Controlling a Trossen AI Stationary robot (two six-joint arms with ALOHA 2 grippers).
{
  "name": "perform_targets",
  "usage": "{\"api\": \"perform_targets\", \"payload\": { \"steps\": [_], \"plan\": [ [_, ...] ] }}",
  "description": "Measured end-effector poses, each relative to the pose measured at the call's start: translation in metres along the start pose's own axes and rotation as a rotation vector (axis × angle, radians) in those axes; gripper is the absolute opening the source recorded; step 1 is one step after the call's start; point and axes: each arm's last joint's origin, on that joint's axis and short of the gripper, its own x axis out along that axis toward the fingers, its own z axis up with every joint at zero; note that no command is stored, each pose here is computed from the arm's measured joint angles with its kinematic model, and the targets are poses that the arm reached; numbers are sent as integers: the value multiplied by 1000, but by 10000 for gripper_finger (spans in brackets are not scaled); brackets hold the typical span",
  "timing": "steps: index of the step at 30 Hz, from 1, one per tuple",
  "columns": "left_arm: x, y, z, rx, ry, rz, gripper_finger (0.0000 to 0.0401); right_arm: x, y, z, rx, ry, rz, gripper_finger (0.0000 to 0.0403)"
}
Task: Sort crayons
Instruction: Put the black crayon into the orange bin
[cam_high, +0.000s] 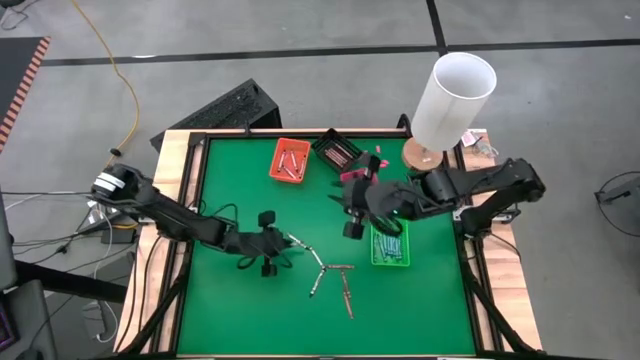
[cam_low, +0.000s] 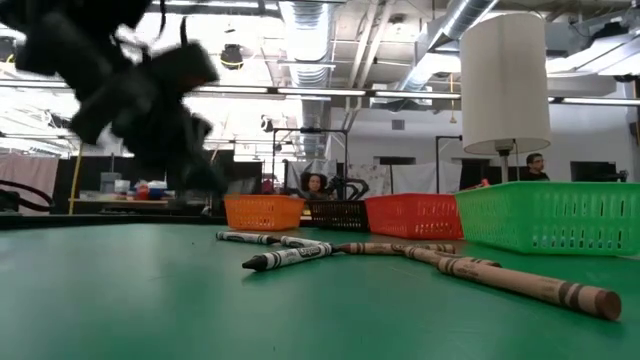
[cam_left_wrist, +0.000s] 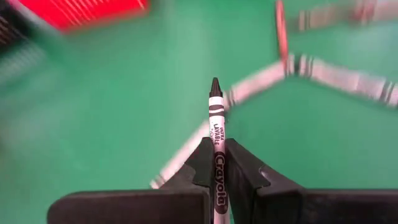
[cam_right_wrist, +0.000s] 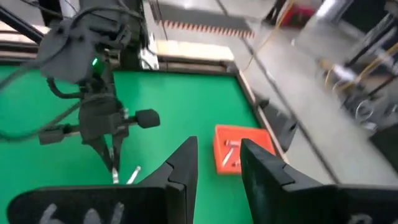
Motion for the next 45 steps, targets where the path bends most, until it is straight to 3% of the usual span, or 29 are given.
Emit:
{"api": "perform_targets", "payload": {
  "steps": [5, 13, 20, 24, 29, 36, 45],
  "plan": [
    [-32, -1, 30, -37, -243, 72, 5, -24, 18, 10, -53, -118, 23, 118],
    [-93, -4, 73, -41, -707, 73, 5, -53, 45, 22, -89, -288, 96, 118],
    [-119, -6, 90, 24, -989, 15, 4, -39, 65, 17, -102, -497, 197, 118],
    [-127, -4, 95, 51, -1098, 20, 4, -28, 68, 11, -81, -592, 196, 118],
    [-131, 0, 98, 84, -1180, 18, 4, -9, 65, 1, -62, -709, 271, 118],
    [-131, 2, 100, 103, -1196, 13, 4, 15, 52, -6, -3, -740, 286, 125],
    [-129, 6, 102, 109, -1207, -5, 4, 57, 59, -13, 37, -753, 281, 190]
  ]
}}
